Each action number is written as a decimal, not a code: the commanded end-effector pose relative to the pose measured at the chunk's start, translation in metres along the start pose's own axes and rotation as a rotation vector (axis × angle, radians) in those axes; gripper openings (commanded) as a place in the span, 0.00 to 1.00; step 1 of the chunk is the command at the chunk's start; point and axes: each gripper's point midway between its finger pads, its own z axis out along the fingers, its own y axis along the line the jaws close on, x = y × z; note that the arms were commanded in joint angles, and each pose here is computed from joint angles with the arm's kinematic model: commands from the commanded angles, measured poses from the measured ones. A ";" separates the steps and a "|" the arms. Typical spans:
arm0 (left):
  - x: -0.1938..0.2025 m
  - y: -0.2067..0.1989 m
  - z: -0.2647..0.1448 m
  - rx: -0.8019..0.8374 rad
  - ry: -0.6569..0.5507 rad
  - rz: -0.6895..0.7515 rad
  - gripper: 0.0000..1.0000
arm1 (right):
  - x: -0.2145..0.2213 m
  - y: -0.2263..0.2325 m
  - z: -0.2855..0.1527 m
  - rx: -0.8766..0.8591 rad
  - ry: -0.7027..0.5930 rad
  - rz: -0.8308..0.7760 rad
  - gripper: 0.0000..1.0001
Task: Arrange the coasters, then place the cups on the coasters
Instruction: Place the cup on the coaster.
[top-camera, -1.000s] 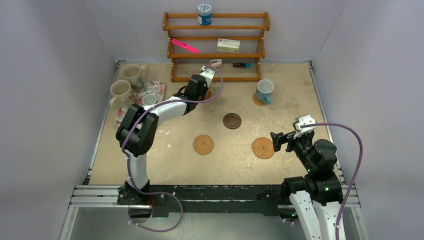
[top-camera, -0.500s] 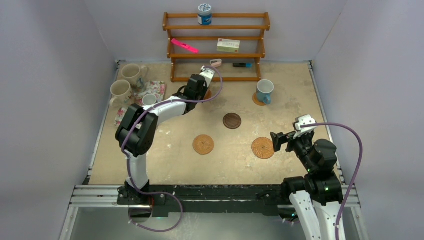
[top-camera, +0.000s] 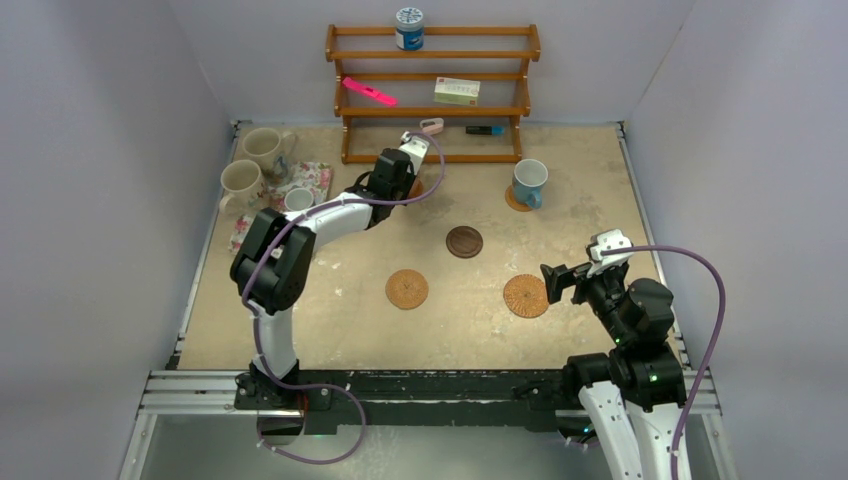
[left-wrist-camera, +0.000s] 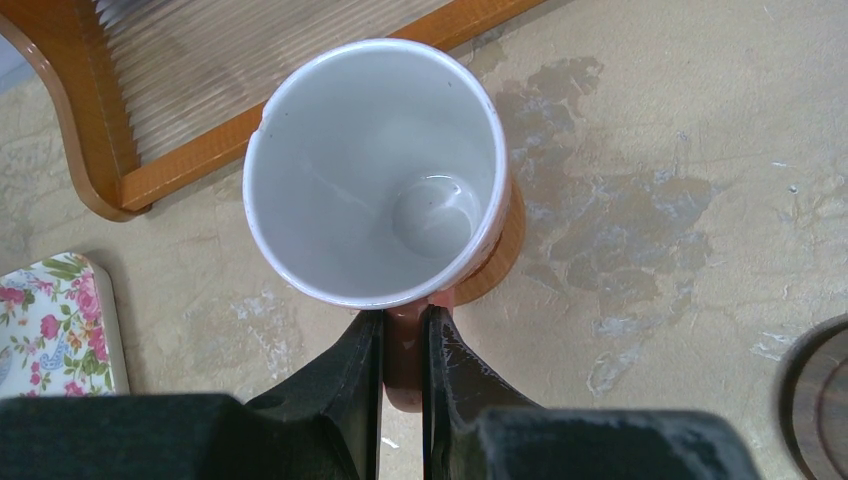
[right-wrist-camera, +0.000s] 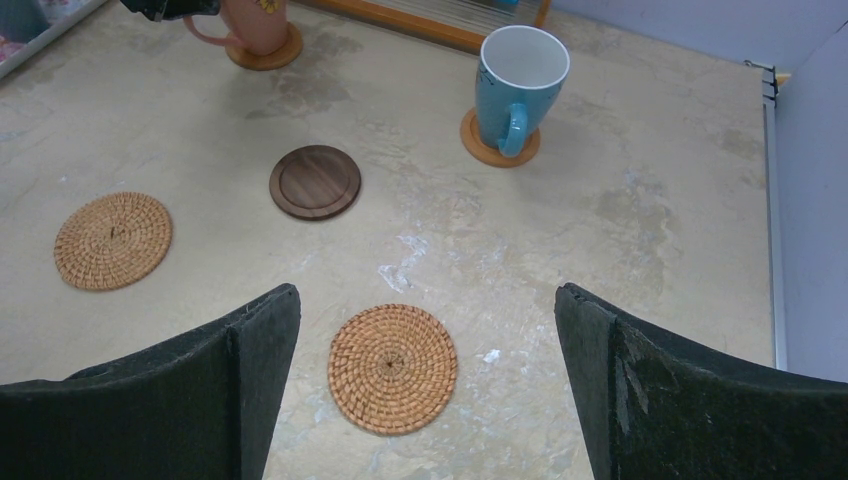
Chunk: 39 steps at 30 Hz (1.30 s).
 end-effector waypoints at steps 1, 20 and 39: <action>-0.049 0.002 -0.018 0.021 -0.114 -0.057 0.00 | -0.007 0.004 0.000 -0.026 -0.032 -0.017 0.99; -0.047 0.006 -0.019 -0.001 -0.112 -0.040 0.04 | -0.007 0.005 0.000 -0.028 -0.032 -0.018 0.99; -0.049 0.009 -0.023 -0.009 -0.115 -0.033 0.19 | -0.007 0.005 0.000 -0.031 -0.031 -0.018 0.99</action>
